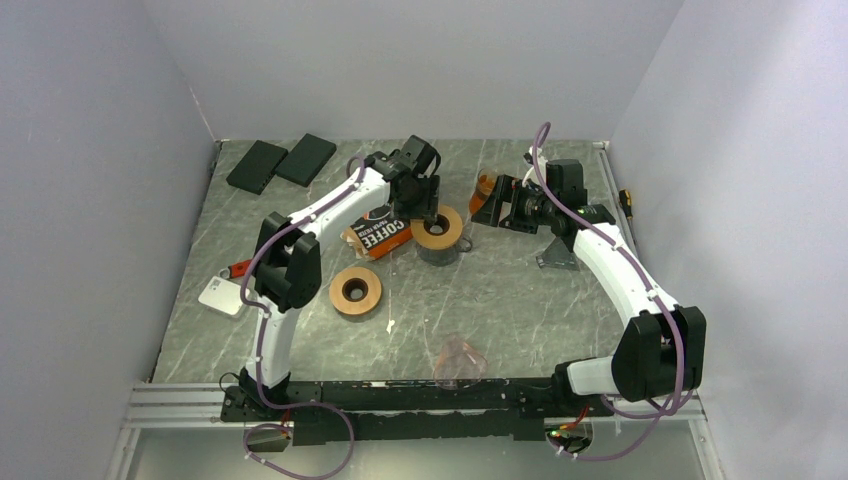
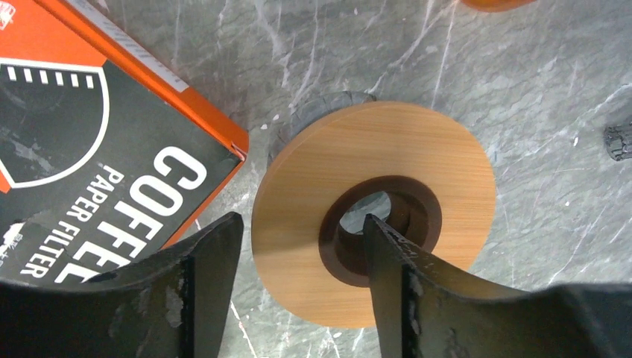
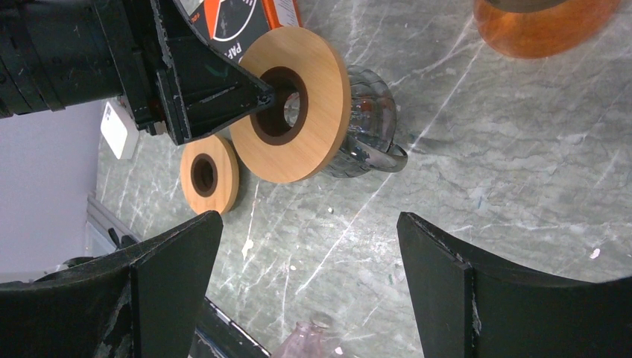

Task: Place the coffee filter in the dripper

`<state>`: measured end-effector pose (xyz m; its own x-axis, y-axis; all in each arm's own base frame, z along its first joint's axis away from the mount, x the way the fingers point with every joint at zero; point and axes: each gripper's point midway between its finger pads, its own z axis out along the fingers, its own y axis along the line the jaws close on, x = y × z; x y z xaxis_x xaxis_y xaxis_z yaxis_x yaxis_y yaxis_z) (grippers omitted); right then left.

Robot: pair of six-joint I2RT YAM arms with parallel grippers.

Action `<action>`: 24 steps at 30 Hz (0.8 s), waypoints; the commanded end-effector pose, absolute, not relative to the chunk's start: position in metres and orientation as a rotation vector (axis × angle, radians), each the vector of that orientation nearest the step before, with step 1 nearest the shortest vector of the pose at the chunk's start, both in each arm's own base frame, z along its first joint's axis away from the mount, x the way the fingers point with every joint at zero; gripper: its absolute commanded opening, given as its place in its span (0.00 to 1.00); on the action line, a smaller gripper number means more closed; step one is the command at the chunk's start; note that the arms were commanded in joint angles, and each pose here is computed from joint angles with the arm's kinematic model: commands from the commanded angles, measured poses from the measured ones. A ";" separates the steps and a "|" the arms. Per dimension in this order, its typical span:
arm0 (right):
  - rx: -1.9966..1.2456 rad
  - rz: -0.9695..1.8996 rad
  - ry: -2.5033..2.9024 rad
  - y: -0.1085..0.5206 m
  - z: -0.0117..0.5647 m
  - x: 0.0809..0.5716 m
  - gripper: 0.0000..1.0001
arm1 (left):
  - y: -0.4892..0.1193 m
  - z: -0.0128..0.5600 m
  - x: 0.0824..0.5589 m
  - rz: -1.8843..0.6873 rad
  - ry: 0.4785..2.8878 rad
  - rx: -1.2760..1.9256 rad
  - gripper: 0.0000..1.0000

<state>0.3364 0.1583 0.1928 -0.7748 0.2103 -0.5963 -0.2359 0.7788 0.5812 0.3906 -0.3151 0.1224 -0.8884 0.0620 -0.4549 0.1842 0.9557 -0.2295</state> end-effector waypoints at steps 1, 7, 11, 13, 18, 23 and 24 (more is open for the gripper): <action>-0.026 0.874 2.249 0.158 0.200 0.344 0.93 | -0.322 0.148 0.401 -0.434 2.550 0.205 0.70; -0.018 0.861 2.250 0.157 0.199 0.346 0.93 | -0.320 0.183 0.399 -0.499 2.420 0.217 0.83; -0.016 0.860 2.241 0.156 0.199 0.347 0.94 | -0.315 0.211 0.394 -0.552 2.294 0.233 0.88; -0.014 0.851 2.243 0.155 0.198 0.348 0.94 | -0.311 0.226 0.391 -0.579 2.216 0.238 0.92; -0.002 0.846 2.236 0.153 0.197 0.348 0.97 | -0.288 0.247 0.375 -0.588 2.087 0.223 0.99; 0.001 0.824 2.226 0.150 0.198 0.349 1.00 | -0.255 0.244 0.364 -0.511 2.061 0.148 0.99; 0.004 0.820 2.227 0.150 0.198 0.349 1.00 | -0.246 0.241 0.361 -0.485 2.066 0.129 0.99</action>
<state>0.3392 0.1534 0.1833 -0.7695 0.2255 -0.5975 -0.2163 0.7882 0.5761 0.3555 -0.2707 0.2363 -0.5863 -0.0652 -0.8074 0.3438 0.8825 -0.3209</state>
